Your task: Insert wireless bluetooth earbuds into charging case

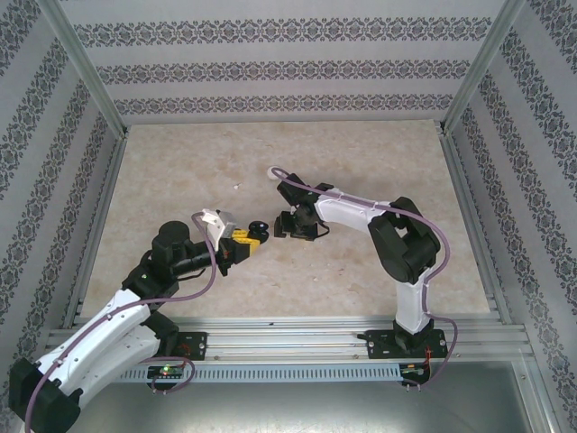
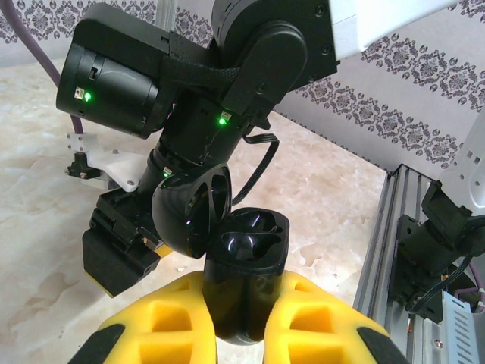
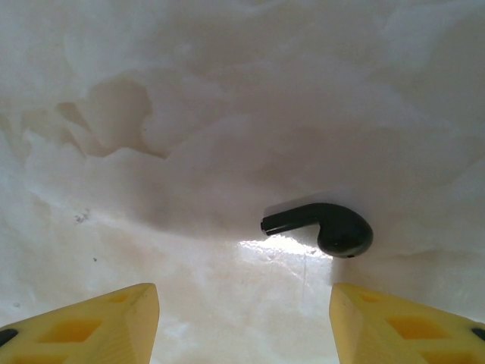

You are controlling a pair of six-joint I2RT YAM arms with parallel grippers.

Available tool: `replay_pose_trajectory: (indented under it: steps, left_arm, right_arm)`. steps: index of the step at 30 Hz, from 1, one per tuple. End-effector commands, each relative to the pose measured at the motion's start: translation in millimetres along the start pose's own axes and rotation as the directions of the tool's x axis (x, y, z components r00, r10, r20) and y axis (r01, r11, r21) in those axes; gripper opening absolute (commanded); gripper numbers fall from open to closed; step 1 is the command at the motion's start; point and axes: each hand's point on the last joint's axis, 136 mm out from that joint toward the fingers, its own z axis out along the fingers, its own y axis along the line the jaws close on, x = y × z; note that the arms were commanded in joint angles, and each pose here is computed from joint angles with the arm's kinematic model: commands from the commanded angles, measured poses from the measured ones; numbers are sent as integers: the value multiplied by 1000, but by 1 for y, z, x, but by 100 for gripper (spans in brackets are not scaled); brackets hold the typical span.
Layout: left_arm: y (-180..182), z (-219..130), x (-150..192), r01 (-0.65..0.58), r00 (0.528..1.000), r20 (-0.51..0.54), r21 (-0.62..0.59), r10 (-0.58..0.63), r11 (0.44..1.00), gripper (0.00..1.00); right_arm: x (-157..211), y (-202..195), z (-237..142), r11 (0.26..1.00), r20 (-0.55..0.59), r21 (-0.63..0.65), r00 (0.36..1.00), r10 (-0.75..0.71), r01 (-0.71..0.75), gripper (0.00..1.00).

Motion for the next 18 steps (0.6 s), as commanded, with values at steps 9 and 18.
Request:
replay_pose_trajectory:
  steps: [9, 18]
  left_arm:
    - [4, -2, 5, -13, 1000, -13, -19, 13, 1000, 0]
    - [6, -1, 6, -16, 1000, -18, -29, 15, 999, 0]
  right_arm:
    - [-23, -12, 3, 999, 7, 28, 1000, 15, -15, 61]
    - [-38, 4, 0, 999, 13, -27, 999, -31, 32, 60]
